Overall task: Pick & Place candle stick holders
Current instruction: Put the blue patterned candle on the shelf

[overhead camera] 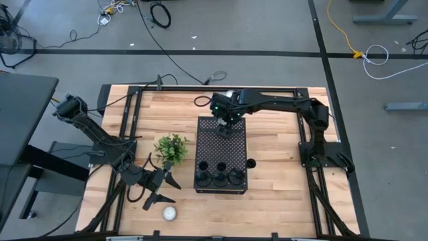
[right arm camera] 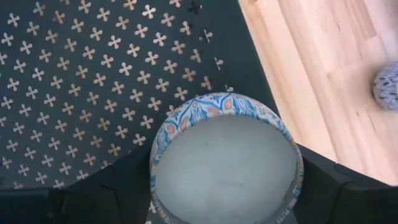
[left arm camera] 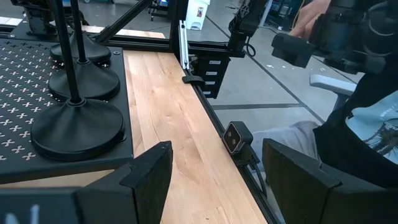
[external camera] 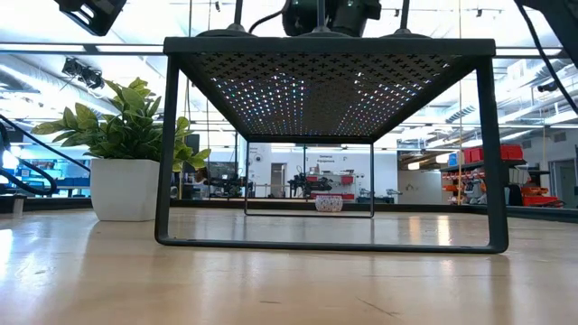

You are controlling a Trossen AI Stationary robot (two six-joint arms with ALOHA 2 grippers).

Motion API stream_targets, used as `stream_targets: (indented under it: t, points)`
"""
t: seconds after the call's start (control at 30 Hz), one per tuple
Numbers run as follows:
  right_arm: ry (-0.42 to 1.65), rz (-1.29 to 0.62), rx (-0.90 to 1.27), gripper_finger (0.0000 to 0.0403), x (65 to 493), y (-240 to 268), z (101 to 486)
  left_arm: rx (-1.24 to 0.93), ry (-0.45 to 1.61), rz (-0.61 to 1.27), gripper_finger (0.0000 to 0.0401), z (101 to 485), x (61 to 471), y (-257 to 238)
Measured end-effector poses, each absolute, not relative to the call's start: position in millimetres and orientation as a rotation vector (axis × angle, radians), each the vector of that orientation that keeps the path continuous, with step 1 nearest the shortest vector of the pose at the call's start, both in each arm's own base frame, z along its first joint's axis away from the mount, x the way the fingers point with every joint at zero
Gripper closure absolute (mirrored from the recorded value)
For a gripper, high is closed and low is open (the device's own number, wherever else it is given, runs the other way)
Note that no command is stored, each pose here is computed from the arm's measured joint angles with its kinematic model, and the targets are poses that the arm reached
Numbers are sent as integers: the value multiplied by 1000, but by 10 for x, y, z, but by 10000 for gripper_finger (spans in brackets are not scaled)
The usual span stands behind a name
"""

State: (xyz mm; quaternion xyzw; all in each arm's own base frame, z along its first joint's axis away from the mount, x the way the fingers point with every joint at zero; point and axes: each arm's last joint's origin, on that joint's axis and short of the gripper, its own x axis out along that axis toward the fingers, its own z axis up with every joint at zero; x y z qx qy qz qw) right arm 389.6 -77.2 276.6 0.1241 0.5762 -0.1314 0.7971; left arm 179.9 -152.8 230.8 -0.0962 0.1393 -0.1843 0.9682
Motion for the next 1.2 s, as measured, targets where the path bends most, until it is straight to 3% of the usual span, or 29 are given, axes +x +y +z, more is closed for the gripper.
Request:
stream_targets:
  t: [1.2]
  points:
    - [1198, -201, 282, 114, 3980, -745, 2732, -195, 282, -372, 153, 2307, 1800, -1528]
